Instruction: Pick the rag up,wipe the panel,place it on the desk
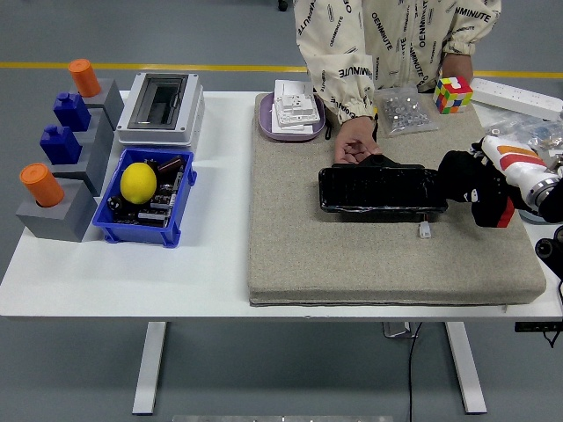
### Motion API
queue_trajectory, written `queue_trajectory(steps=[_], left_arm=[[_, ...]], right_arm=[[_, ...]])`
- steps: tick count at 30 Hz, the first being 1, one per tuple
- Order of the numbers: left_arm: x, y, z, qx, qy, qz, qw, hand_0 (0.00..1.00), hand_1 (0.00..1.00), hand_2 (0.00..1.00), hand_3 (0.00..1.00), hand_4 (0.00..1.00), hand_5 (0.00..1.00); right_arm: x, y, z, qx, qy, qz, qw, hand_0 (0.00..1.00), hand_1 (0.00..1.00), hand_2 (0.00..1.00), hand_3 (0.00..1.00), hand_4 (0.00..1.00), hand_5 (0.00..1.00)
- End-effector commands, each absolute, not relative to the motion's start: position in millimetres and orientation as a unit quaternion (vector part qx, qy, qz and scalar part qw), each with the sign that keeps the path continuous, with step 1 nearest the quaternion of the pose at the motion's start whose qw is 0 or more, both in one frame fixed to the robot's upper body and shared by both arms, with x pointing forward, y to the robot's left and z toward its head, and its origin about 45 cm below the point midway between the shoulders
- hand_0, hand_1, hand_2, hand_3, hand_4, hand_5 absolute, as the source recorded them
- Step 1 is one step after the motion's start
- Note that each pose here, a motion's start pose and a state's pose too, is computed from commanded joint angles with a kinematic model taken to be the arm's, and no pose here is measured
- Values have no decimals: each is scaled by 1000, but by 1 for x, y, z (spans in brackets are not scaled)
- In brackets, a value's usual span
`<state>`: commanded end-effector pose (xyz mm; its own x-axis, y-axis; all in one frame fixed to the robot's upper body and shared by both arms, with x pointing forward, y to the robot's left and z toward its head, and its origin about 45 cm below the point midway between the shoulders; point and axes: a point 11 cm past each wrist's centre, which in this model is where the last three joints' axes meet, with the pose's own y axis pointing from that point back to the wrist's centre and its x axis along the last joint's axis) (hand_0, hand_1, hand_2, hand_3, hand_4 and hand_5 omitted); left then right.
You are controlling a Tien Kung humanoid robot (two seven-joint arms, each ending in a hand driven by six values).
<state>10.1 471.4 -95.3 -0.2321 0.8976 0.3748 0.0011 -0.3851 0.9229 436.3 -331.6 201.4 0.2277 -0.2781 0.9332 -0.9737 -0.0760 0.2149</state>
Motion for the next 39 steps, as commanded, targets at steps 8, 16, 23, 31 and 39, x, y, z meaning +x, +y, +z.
queue_trajectory(steps=[8,16,23,31,39], left_arm=[[11,472,-95,515,435,654,343,642,692,732,565,594,468],[13,472,-95,515,434,654,344,642,692,732,566,594,468],[14,473,-94,515,433,655,344,642,691,733,565,594,468],[13,474,-94,516,433,655,344,643,691,731,566,594,469],[11,476,-93,520,432,653,342,643,691,732,565,593,468]], right_arm=[[441,-307,200,646,-486,379,450,257,341,424,423,994,33],[445,-277,199,664,-481,380,428,258,341,424,423,994,33],[448,-253,200,677,-469,386,415,258,340,424,423,994,33],[450,-217,202,696,-453,395,394,259,340,424,423,994,32],[445,-177,199,717,-427,403,375,259,340,424,423,994,32]])
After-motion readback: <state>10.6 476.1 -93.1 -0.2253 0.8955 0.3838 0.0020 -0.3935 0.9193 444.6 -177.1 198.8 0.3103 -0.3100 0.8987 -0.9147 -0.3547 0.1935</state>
